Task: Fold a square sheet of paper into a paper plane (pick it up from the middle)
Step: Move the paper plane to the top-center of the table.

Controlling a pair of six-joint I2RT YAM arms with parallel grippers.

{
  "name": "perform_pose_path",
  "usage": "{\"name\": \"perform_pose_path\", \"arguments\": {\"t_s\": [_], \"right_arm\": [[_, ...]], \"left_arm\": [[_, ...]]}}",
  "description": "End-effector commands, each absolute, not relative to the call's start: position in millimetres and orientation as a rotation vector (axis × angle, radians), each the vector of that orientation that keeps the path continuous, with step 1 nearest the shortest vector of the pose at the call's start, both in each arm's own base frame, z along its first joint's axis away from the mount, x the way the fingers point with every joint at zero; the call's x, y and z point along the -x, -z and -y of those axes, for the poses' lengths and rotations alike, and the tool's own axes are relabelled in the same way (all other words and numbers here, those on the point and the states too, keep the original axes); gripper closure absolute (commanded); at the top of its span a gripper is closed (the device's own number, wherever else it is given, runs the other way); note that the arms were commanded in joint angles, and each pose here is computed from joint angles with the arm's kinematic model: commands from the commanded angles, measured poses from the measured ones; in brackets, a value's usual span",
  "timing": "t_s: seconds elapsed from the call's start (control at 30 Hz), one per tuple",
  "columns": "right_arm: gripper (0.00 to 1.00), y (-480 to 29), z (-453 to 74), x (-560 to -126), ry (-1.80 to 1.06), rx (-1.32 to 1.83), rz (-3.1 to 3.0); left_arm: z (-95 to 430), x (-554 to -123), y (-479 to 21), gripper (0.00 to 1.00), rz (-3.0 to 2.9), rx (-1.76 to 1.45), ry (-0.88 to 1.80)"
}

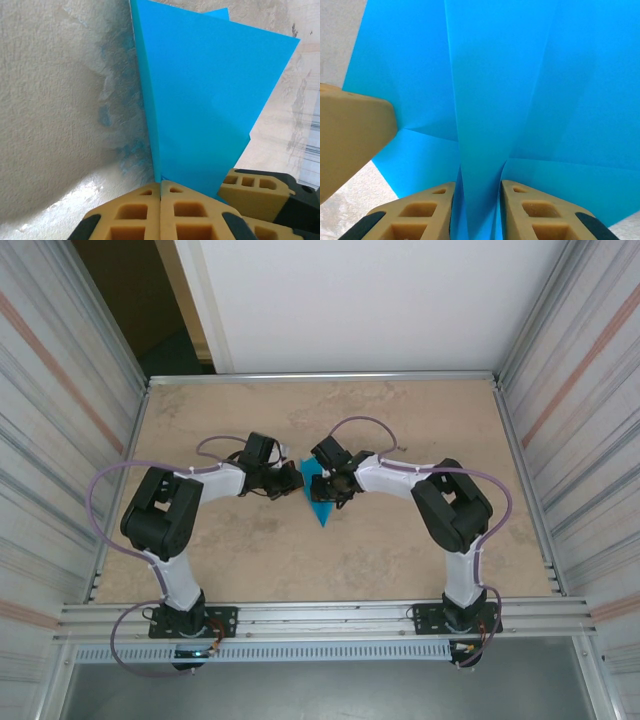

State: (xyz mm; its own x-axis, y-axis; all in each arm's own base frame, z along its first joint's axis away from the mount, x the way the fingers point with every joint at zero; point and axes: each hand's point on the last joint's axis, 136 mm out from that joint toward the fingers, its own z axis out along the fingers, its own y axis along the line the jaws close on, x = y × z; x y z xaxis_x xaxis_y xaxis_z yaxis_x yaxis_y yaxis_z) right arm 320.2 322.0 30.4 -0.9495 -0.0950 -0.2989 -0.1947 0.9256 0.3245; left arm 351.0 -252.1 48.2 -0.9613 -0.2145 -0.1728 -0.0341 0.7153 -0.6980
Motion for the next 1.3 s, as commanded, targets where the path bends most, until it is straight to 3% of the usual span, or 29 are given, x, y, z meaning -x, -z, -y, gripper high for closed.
{"name": "perform_pose_path", "arguments": {"t_s": [0.0, 0.27, 0.37, 0.53, 0.7, 0.83, 1.07, 1.27], "right_arm": [[0.74, -28, -323, -320, -0.476, 0.195, -2.827], [0.87, -31, -312, -328, -0.381, 0.167, -2.813], [0.93, -37, -302, -339, -0.344, 0.13, -2.792], [0.98, -45, -284, -365, -0.31, 0.073, -2.765], [0.98, -45, -271, -395, -0.257, 0.07, -2.763], [0.96, -41, -263, -417, -0.196, 0.093, -2.765], [0.92, -31, -257, -435, -0.146, 0.115, -2.778], [0.83, -15, -256, -434, -0.131, 0.123, -2.811]], "left_arm": [[253, -349, -44, 0.95, -2.693, 0.198, 1.095], [241, -354, -57, 0.81, -2.681, 0.195, 1.035], [222, -361, -72, 0.7, -2.646, 0.236, 1.01], [173, -365, -96, 0.39, -2.573, 0.315, 0.907], [134, -357, -114, 0.22, -2.523, 0.355, 0.784], [122, -351, -117, 0.16, -2.508, 0.355, 0.718], [126, -347, -105, 0.14, -2.538, 0.355, 0.751], [130, -348, -96, 0.14, -2.556, 0.361, 0.776]]}}
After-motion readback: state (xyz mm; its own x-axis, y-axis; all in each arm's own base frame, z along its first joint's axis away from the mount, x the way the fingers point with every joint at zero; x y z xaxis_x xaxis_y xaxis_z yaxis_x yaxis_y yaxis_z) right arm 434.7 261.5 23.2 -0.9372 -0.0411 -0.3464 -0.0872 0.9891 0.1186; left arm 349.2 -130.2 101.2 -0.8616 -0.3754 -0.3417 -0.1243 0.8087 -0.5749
